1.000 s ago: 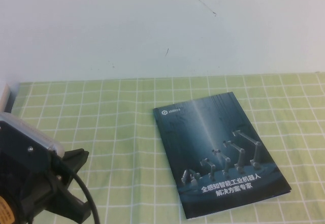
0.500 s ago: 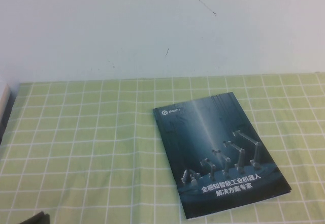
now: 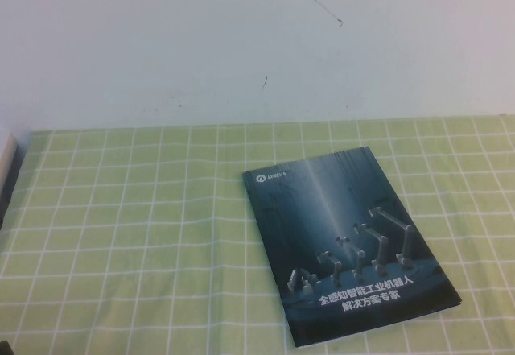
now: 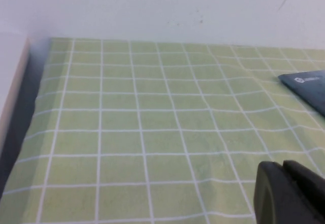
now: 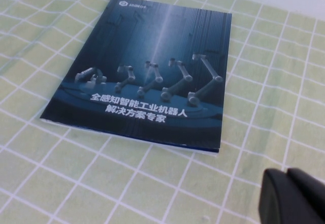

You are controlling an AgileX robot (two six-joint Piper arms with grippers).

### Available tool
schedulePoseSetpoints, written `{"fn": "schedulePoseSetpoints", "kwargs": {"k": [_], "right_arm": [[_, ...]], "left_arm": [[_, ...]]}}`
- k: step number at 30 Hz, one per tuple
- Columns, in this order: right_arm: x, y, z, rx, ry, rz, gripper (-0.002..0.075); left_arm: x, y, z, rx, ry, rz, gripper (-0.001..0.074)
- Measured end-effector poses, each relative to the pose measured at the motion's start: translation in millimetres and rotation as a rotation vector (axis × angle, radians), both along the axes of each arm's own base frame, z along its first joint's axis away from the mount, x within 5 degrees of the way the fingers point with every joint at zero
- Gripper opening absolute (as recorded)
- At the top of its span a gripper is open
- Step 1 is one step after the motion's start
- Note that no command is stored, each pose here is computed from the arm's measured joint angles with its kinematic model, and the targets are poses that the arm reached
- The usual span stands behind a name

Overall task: Close book
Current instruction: 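Close the open booklet and leave it lying on the table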

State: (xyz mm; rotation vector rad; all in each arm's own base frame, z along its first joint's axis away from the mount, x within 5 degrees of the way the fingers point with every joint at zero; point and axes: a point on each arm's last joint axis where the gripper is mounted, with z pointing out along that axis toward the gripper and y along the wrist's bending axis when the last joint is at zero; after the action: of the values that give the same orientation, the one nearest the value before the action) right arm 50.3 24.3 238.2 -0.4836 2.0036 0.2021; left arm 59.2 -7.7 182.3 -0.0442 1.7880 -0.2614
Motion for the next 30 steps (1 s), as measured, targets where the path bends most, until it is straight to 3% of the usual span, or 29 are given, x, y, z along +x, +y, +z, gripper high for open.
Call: {"fn": "schedulePoseSetpoints", "kwargs": {"k": [10,19,23,30], "right_arm": [[0.0,0.0,0.0,0.0,0.0,0.0,-0.0003],[0.0,0.0,0.0,0.0,0.0,0.0,-0.0003],[0.0,0.1,0.0,0.002,0.001,0.0,-0.0003],[-0.1,0.2,-0.1,0.004,0.003,0.001,-0.0003]], "left_arm": [[-1.3,4.1,-6.7,0.019,0.075,0.054,-0.0004],[-3.6,-2.9,-9.0,0.203,0.073,-0.074,-0.0004],[-6.1,-2.2,-6.9,0.248,0.025,-0.064,-0.0004],[-6.4,-0.4,-6.6,0.185,0.03,-0.018,-0.0004]]}}
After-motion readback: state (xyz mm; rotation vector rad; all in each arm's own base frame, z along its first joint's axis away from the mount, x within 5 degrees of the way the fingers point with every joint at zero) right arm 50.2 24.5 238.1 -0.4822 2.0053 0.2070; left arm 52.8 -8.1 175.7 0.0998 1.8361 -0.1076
